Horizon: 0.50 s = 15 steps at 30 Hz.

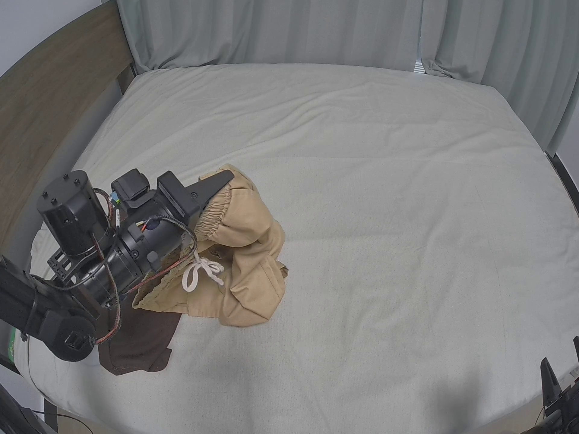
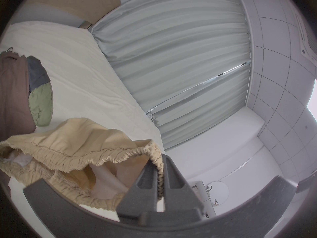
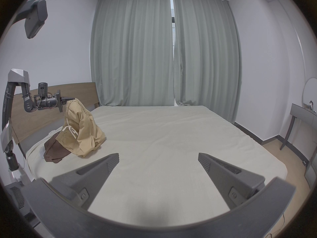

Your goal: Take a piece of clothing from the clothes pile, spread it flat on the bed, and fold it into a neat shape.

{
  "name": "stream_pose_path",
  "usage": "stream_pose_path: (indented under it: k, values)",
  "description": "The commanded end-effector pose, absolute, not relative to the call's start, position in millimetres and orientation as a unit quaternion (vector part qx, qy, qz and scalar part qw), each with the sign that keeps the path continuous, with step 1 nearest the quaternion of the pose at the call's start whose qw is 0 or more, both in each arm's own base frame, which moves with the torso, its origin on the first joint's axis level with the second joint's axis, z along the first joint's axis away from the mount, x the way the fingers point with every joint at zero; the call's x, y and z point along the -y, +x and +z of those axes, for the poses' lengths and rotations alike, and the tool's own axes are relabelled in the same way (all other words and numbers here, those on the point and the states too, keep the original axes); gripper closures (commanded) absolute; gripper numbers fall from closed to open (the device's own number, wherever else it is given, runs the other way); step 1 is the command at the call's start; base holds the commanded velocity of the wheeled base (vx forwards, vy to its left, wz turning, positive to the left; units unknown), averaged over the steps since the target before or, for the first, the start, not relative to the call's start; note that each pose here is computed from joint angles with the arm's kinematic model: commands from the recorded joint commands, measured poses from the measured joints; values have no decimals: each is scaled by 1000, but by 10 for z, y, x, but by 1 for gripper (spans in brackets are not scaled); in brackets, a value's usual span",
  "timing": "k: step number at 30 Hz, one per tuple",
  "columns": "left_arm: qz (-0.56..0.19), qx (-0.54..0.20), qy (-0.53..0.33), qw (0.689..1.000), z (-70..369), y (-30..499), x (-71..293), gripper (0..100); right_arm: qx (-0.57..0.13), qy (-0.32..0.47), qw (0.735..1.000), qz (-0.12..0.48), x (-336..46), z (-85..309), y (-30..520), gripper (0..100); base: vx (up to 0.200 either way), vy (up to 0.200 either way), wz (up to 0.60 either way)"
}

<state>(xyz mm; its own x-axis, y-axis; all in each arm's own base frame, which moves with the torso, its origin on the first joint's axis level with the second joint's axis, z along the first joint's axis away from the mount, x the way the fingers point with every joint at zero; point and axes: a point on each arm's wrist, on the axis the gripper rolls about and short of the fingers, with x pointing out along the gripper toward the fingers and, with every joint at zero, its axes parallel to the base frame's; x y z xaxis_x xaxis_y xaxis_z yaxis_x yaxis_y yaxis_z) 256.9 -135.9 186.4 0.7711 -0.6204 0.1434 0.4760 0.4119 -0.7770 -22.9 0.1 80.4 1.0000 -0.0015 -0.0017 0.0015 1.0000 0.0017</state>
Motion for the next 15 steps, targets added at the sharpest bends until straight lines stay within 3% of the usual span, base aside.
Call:
stream_pose_path:
  k: [1, 15]
  values:
    - [-335, -82, -447, 826, 1947, 2540, 1445, 100, -2, 1, 1000, -1, -1, 752, -228, 0, 0, 0, 0]
    - [-367, -150, -451, 800, 2113, 2391, 1924, 100, -2, 1, 1000, -1, -1, 752, -228, 0, 0, 0, 0]
